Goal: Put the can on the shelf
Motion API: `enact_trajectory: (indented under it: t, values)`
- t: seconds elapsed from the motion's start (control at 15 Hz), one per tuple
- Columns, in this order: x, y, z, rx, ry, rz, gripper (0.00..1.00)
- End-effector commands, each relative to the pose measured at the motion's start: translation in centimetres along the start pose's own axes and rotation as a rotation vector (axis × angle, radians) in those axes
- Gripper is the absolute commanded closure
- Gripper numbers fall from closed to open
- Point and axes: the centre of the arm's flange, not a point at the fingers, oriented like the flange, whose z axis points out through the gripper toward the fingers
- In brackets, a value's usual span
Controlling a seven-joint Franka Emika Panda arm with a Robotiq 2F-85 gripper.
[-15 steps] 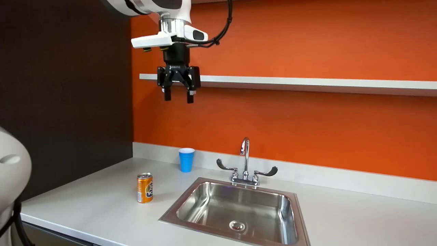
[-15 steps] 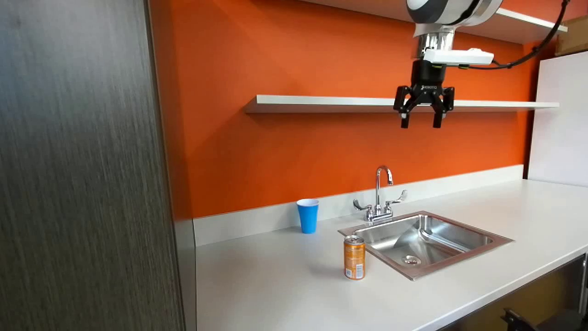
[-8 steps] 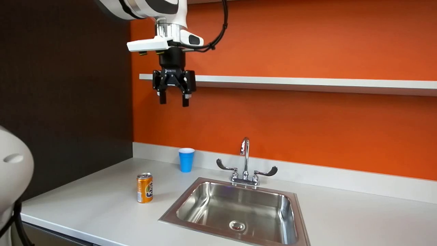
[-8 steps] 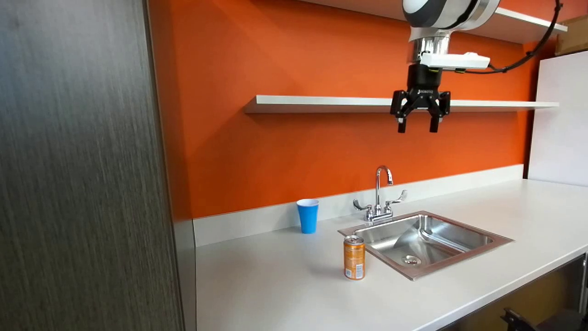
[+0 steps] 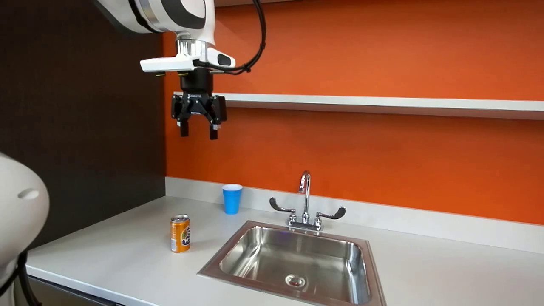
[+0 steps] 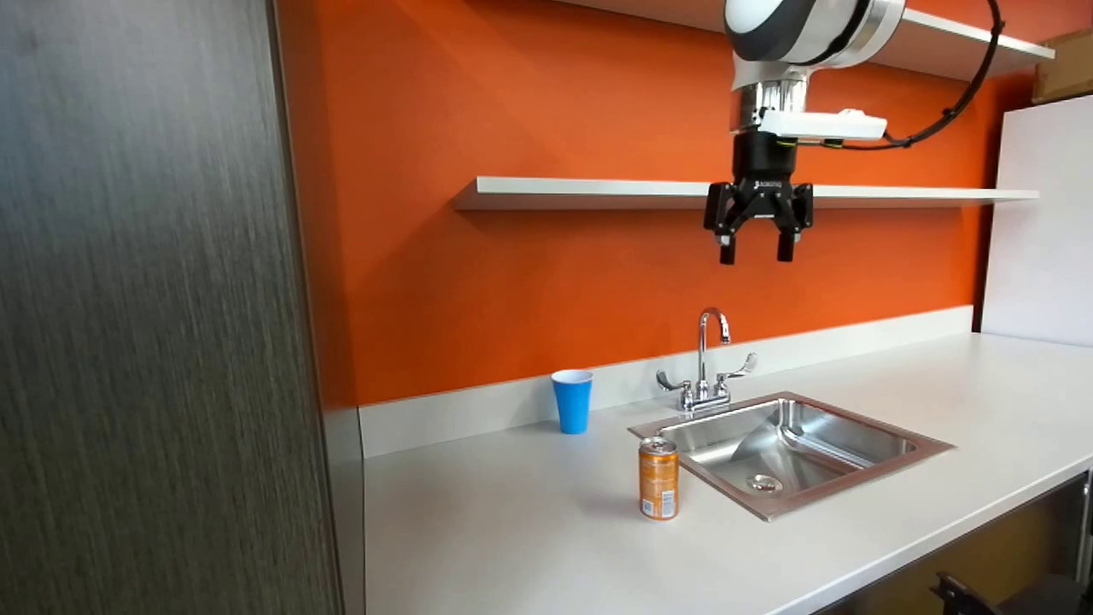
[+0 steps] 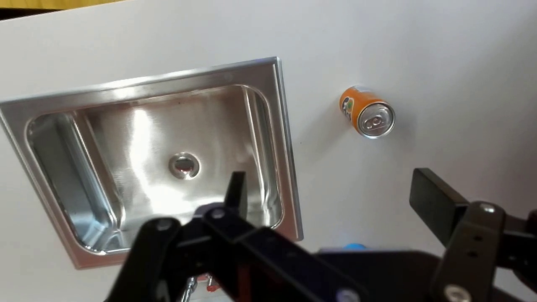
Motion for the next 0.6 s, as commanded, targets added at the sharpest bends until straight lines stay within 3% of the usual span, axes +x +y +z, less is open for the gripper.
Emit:
enact_trajectory:
  t: [0.0,0.53]
  values:
    - [-0.9,-1.7,1.1,0.007,-0.047,-0.026,0.0]
    - [0.4,-6.0,4.6,-0.009,-0.109,-0.066,0.0]
